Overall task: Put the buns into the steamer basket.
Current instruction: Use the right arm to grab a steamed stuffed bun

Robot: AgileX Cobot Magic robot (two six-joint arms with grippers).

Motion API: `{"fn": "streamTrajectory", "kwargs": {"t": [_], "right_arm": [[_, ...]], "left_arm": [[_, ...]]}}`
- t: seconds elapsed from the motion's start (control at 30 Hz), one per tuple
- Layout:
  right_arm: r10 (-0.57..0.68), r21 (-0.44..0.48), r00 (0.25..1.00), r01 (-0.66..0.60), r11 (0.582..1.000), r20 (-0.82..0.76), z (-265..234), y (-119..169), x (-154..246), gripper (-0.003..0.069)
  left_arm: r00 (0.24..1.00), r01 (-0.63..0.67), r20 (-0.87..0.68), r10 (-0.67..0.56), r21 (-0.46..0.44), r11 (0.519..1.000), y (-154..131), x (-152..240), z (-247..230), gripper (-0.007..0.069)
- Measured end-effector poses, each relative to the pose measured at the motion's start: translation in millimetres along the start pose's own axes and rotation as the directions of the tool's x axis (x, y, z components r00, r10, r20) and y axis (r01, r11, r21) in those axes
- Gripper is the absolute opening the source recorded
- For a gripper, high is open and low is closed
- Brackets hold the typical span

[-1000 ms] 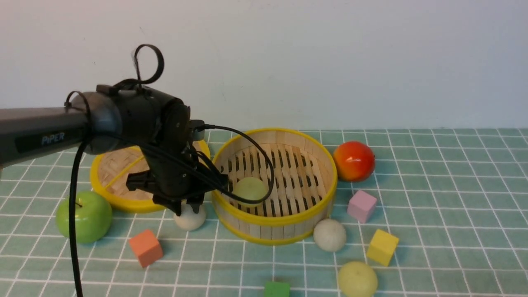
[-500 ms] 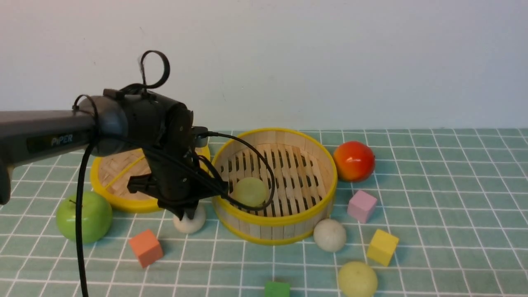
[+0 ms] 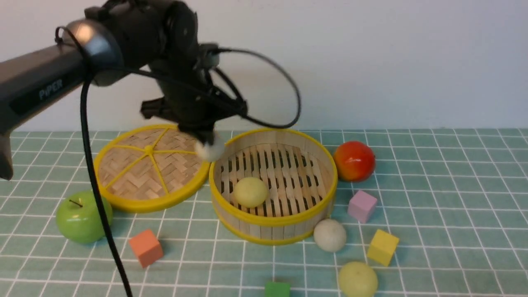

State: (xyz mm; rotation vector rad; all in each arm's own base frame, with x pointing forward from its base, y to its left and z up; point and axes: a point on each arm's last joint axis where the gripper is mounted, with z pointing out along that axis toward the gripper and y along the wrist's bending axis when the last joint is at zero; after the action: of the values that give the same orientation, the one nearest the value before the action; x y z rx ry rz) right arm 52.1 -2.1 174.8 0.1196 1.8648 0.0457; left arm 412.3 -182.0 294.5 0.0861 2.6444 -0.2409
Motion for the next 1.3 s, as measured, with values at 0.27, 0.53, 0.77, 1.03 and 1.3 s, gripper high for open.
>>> {"fn": "streamTrajectory", "kwargs": {"t": [0.27, 0.53, 0.77, 1.03, 1.3], "right_arm": [[0.000, 0.000, 1.000, 0.000, 1.000, 0.000, 0, 0, 0, 0.0240], [0.000, 0.000, 1.000, 0.000, 1.000, 0.000, 0, 0, 0, 0.0240], [0.000, 0.000, 1.000, 0.000, 1.000, 0.000, 0, 0, 0, 0.0240], [0.000, 0.000, 1.000, 0.000, 1.000, 0.000, 0, 0, 0, 0.0240], [0.000, 0.000, 1.000, 0.000, 1.000, 0.000, 0, 0, 0, 0.0240]], "left_arm": [[0.994, -0.083, 0.082, 0.077, 0.073, 0.994, -40, 5, 50, 0.0013], [0.996, -0.071, 0.058, 0.070, 0.014, 0.997, -33, 11, 92, 0.0179], [0.996, -0.083, 0.034, 0.084, -0.023, 0.996, -29, 9, 61, 0.0458], [0.969, -0.079, 0.228, 0.095, -0.076, 0.994, -8, 6, -130, 0.0510], [0.906, -0.027, 0.422, 0.028, -0.008, 1.000, 39, 87, -294, 0.0259]]}}
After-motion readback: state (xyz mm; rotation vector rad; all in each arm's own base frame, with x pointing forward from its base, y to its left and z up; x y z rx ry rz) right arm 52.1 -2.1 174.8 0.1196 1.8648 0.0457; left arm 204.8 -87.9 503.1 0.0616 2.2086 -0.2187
